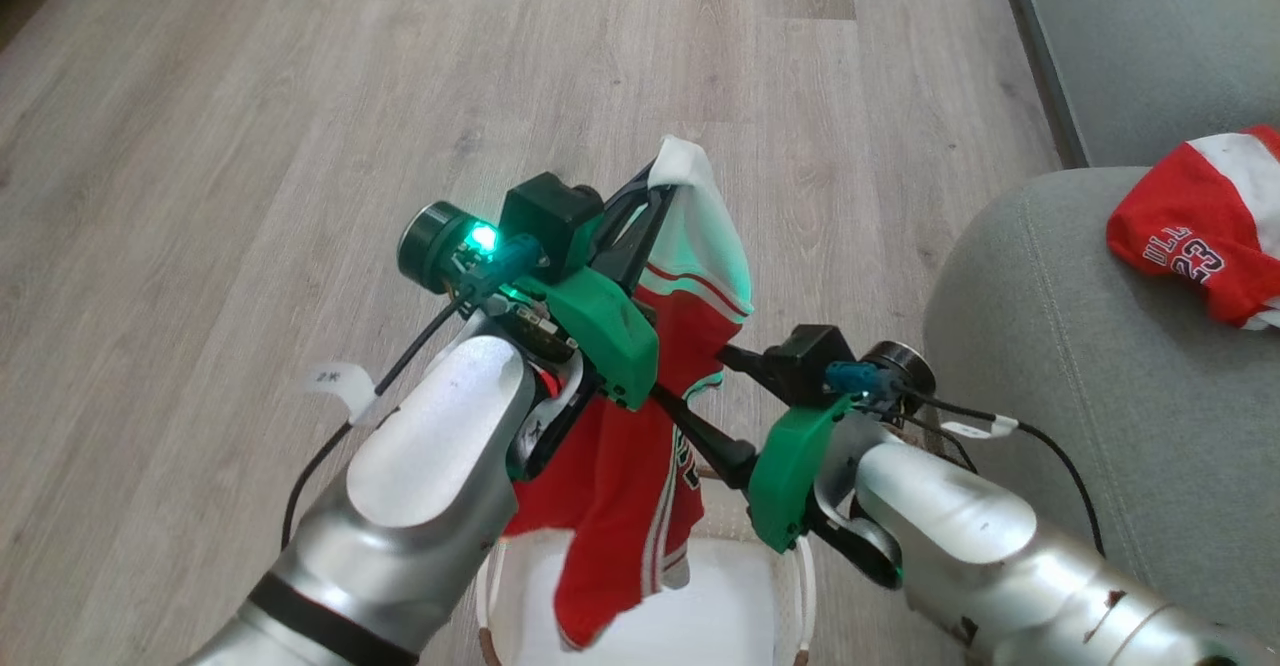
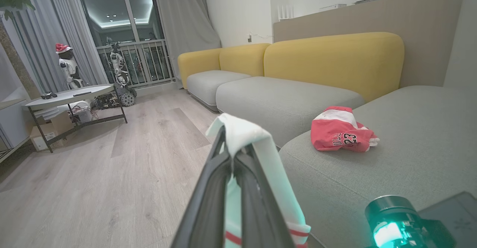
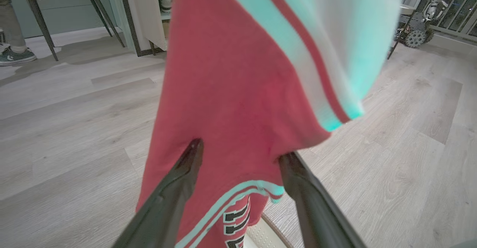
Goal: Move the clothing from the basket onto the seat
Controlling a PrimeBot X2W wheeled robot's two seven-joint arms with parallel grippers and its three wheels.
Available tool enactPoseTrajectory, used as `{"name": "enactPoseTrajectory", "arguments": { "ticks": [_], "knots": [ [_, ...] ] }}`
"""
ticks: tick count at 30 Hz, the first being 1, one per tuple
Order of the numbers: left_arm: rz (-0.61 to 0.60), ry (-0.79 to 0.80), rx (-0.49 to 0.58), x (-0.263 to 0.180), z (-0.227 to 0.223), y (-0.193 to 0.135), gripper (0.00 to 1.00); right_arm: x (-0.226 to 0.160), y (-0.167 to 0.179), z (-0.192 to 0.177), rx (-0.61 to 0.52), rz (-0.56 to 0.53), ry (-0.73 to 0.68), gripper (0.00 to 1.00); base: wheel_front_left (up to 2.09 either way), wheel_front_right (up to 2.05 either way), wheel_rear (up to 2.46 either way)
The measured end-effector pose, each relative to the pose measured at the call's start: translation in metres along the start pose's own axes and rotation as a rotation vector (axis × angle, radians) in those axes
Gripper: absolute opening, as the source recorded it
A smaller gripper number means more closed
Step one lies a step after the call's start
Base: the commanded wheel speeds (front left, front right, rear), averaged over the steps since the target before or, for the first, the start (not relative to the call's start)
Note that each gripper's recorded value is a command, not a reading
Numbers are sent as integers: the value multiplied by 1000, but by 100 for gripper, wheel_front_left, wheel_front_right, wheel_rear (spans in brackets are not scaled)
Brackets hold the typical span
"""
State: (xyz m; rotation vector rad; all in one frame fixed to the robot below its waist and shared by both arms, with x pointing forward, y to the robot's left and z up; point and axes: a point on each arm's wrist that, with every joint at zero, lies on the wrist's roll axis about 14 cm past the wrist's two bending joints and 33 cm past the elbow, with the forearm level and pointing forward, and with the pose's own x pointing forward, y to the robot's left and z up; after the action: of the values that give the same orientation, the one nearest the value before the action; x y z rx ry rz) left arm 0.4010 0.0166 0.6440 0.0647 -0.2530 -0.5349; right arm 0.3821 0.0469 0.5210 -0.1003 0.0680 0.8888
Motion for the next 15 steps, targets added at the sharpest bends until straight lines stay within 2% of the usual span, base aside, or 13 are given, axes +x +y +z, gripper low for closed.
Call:
{"name": "enactPoseTrajectory", "arguments": {
  "ticks": [10,11,12,13,14,15],
  "knots": [
    [7,-3,-17,0,-2,0,0,8,0,7,-4,9,-5,100,0,0,0],
    [7,-3,-16,0,-2,1,0,10,2,8,-3,13,-6,89,0,0,0],
    [7,-3,-16,0,-2,1,0,10,2,8,-3,13,-6,46,0,0,0],
    [7,-2,-16,0,-2,1,0,11,4,8,-5,18,-8,36,0,0,0],
    [8,-1,-17,0,-3,1,0,12,5,9,-8,21,-10,9,0,0,0],
    [9,-1,-24,-1,-3,1,0,13,5,11,-13,21,-14,0,0,0,0]
  ]
}}
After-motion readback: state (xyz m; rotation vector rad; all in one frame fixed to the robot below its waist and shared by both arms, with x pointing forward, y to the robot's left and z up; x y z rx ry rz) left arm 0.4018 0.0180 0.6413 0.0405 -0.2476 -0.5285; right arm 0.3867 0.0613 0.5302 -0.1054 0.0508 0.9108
